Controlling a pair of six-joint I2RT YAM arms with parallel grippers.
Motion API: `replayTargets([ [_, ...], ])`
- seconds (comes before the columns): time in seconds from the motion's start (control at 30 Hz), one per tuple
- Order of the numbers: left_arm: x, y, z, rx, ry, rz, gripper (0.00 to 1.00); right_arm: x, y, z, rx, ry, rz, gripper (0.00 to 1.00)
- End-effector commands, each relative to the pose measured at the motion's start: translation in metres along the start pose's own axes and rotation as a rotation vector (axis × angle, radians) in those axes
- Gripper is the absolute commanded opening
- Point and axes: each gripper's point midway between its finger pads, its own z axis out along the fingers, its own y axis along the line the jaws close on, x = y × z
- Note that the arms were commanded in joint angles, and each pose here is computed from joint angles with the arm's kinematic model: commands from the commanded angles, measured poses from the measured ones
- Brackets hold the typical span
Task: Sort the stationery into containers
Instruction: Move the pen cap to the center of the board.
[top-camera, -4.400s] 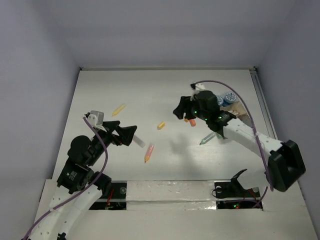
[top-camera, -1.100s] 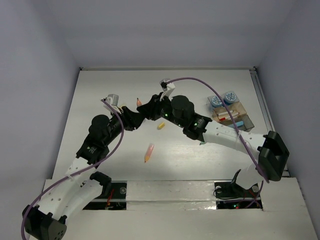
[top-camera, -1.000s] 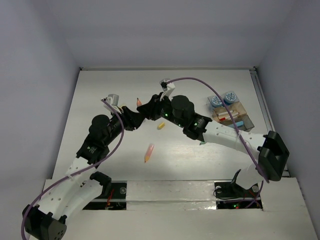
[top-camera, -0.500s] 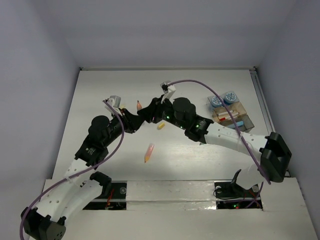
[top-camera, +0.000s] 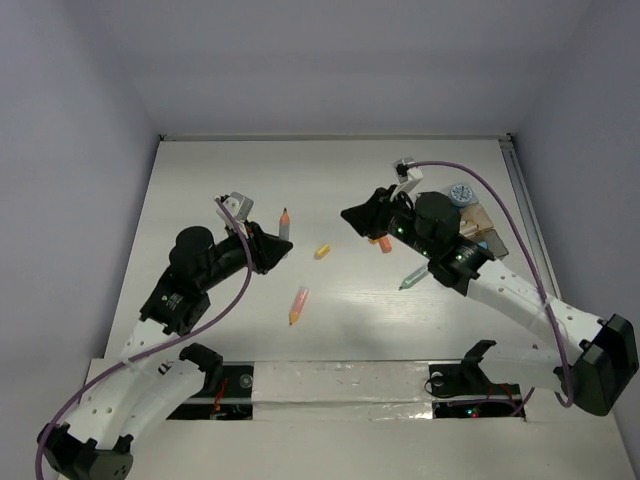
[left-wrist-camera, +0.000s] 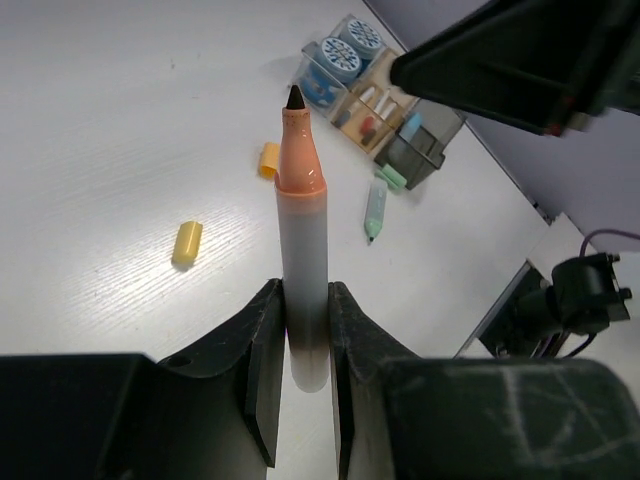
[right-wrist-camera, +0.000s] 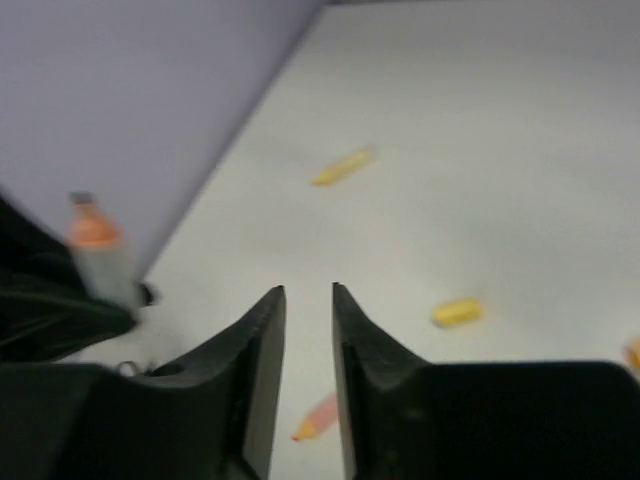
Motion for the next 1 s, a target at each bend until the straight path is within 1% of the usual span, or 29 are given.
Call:
replayTargets([
  [0.0,-0.015,-0.025,-0.008,0.120,-0.020,0.119,0.00,0.054,-0.090,-0.019,0.304,0.189,-0.015,0.28],
  [0.03,-0.014,-0.027,-0.009,0.139,-0.018,0.125,0.00,0.067,-0.105,-0.027,0.359,0.247,-0.022,0.26],
  [0.07,-0.012,-0.029,-0.010,0.153,-0.020,0.128,0.00,0.077,-0.125,-0.033,0.427,0.272,-0.030,0.26],
  [0.1,-0.005,-0.029,-0.009,0.163,-0.008,0.120,0.00,0.075,-0.146,-0.039,0.504,0.269,-0.027,0.26],
  [0.13,-0.003,-0.033,-0.011,0.192,-0.007,0.122,0.00,0.083,-0.157,-0.045,0.547,0.303,-0.029,0.26],
  [0.23,-0.001,-0.034,-0.014,0.195,-0.005,0.128,0.00,0.094,-0.192,-0.052,0.653,0.371,-0.039,0.37],
  [0.27,-0.002,-0.034,-0.016,0.191,-0.012,0.130,0.00,0.098,-0.199,-0.051,0.677,0.397,-0.050,0.45],
  [0.3,-0.001,-0.032,-0.016,0.177,-0.015,0.128,0.00,0.105,-0.209,-0.047,0.710,0.438,-0.059,0.48],
  [0.37,0.000,-0.028,-0.018,0.157,-0.013,0.126,0.00,0.111,-0.221,-0.046,0.745,0.480,-0.074,0.53],
  [0.47,-0.001,-0.023,-0.020,0.122,-0.026,0.122,0.00,0.122,-0.237,-0.038,0.769,0.532,-0.080,0.57],
  [0.53,-0.002,-0.023,-0.021,0.116,-0.032,0.126,0.00,0.134,-0.246,-0.035,0.789,0.578,-0.085,0.57],
  [0.57,-0.002,-0.022,-0.020,0.113,-0.032,0.127,0.00,0.129,-0.251,-0.032,0.804,0.574,-0.092,0.57],
  [0.63,-0.003,-0.022,-0.020,0.115,-0.032,0.127,0.00,0.135,-0.262,-0.032,0.841,0.606,-0.109,0.57],
  [0.8,-0.002,-0.024,-0.020,0.125,-0.029,0.128,0.00,0.134,-0.277,-0.026,0.884,0.622,-0.135,0.57],
  [0.9,-0.002,-0.024,-0.020,0.126,-0.028,0.129,0.00,0.140,-0.284,-0.023,0.890,0.651,-0.148,0.57],
  [0.97,-0.003,-0.024,-0.020,0.127,-0.029,0.131,0.00,0.142,-0.288,-0.022,0.883,0.661,-0.151,0.55],
])
